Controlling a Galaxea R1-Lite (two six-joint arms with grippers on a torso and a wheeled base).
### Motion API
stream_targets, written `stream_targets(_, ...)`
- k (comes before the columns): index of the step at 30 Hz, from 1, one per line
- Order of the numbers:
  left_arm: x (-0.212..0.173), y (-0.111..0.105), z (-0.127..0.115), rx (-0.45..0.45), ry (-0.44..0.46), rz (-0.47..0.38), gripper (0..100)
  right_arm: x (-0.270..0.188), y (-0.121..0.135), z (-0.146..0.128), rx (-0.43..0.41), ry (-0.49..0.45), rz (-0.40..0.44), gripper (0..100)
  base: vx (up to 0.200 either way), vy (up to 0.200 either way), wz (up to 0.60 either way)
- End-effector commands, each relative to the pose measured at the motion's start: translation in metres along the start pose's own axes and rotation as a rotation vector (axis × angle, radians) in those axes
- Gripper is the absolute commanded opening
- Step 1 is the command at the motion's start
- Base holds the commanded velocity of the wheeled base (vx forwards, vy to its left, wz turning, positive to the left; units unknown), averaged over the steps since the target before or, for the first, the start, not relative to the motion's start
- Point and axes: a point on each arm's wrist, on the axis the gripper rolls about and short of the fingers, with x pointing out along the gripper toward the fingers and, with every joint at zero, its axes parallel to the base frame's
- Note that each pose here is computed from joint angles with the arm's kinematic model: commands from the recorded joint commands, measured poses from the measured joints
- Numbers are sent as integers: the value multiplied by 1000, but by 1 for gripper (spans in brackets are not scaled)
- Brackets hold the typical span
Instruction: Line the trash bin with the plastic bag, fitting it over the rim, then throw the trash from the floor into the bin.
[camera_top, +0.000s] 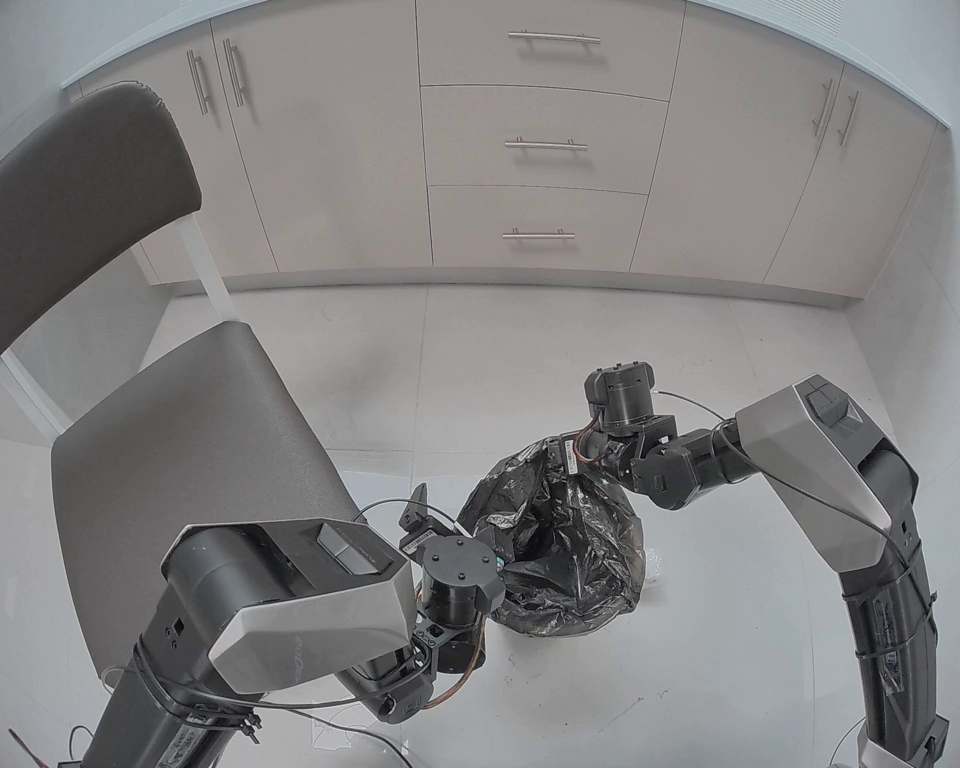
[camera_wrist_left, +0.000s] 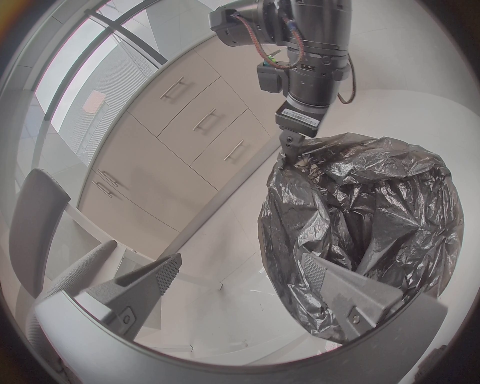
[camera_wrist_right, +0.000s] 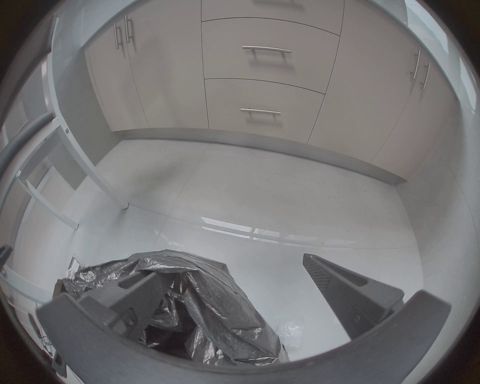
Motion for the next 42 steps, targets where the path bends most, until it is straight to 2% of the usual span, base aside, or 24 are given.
stream_targets(1,0,-5,-5,6,3,-3,100,11,-2,-2,7,-8,-9,100,0,0,0)
stream_targets(28,0,-13,-14,20,14,-12,100,58,2,-37,21,0,-23,100,0,0,0)
stream_targets(35,0,-10,-12,9,0,0,100,33,0,-9,43,-27,-16,100,0,0,0)
stream_targets(37,0,-10,-13,11,3,-1,100,16,-1,0,34,-18,-6,100,0,0,0)
stream_targets(42,3,-9,-17,17,16,4,100,-22,4,1,-5,31,32,100,0,0,0)
